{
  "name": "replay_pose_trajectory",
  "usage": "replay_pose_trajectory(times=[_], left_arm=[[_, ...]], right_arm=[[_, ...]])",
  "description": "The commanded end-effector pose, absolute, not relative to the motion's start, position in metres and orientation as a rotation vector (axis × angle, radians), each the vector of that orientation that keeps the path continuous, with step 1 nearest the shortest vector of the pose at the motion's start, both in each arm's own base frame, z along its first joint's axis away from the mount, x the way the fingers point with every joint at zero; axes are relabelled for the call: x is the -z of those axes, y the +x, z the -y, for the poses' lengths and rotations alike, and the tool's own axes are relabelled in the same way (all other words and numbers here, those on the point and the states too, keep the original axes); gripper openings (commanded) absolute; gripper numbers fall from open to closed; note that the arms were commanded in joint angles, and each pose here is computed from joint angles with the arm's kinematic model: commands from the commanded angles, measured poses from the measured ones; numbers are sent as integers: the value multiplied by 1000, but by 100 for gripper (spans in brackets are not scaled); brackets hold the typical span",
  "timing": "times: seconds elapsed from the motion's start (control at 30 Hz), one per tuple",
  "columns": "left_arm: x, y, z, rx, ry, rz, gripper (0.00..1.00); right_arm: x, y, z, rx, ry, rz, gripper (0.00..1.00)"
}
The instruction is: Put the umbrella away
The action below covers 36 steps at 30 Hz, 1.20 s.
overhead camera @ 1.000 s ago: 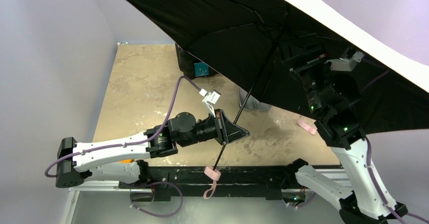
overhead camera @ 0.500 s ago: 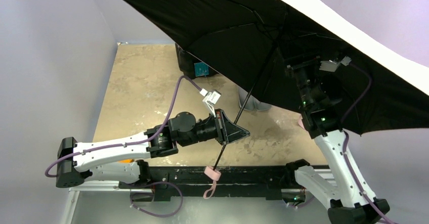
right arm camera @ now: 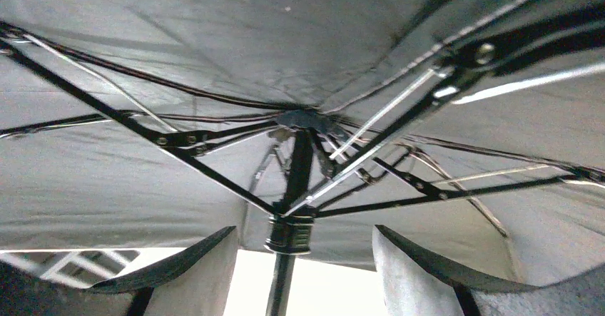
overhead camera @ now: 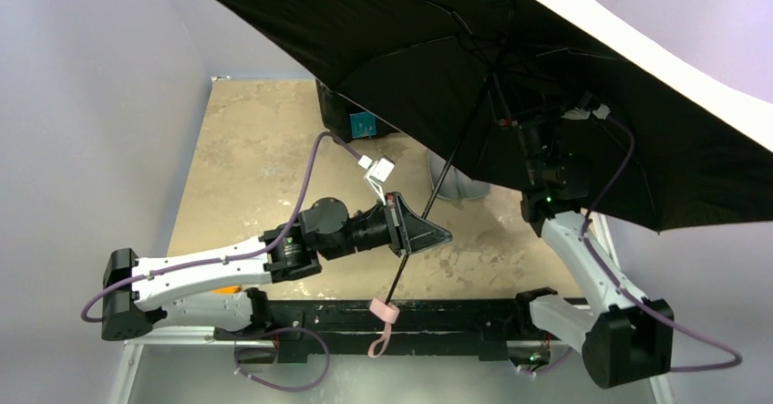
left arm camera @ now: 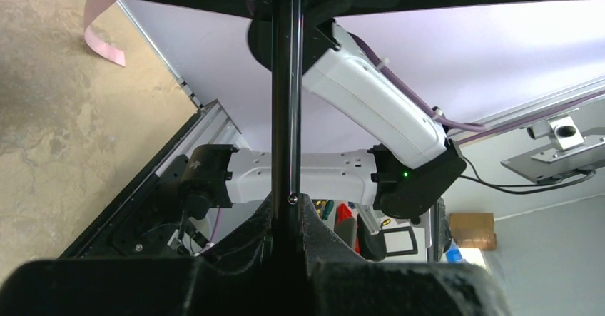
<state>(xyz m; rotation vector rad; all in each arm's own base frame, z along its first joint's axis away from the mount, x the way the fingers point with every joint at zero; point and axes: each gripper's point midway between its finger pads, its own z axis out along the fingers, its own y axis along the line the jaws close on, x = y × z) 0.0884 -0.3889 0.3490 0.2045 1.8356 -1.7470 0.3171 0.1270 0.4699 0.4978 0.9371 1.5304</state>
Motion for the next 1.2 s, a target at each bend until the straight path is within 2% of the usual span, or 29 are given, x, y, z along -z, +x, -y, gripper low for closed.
replay_pose_trajectory(times=[0.0, 0.3, 0.43, 0.77, 0.93, 0.97, 1.03, 1.17], left_arm=[[-419, 84, 380, 1946, 150, -1627, 0], [-425, 81, 388, 1966, 176, -1641, 0], [-426, 81, 389, 1968, 180, -1644, 0], [-417, 82, 391, 1951, 175, -1679, 0], [-402, 80, 391, 1925, 184, -1715, 0], [-399, 80, 391, 1919, 184, -1722, 0], [-392, 80, 391, 1907, 186, -1738, 0], [-388, 80, 391, 1894, 194, -1741, 0]], right_arm=[[-513, 277, -128, -1699, 287, -697, 68], [-534, 281, -129, -1784, 204, -572, 61], [-537, 284, -125, -1814, 209, -528, 54], [-552, 305, -118, -1898, 239, -422, 53], [-568, 325, -111, -1902, 343, -417, 41], [-572, 326, -110, -1901, 354, -414, 34], [-581, 328, -111, -1905, 366, -437, 0], [-603, 324, -118, -1806, 341, -522, 0]])
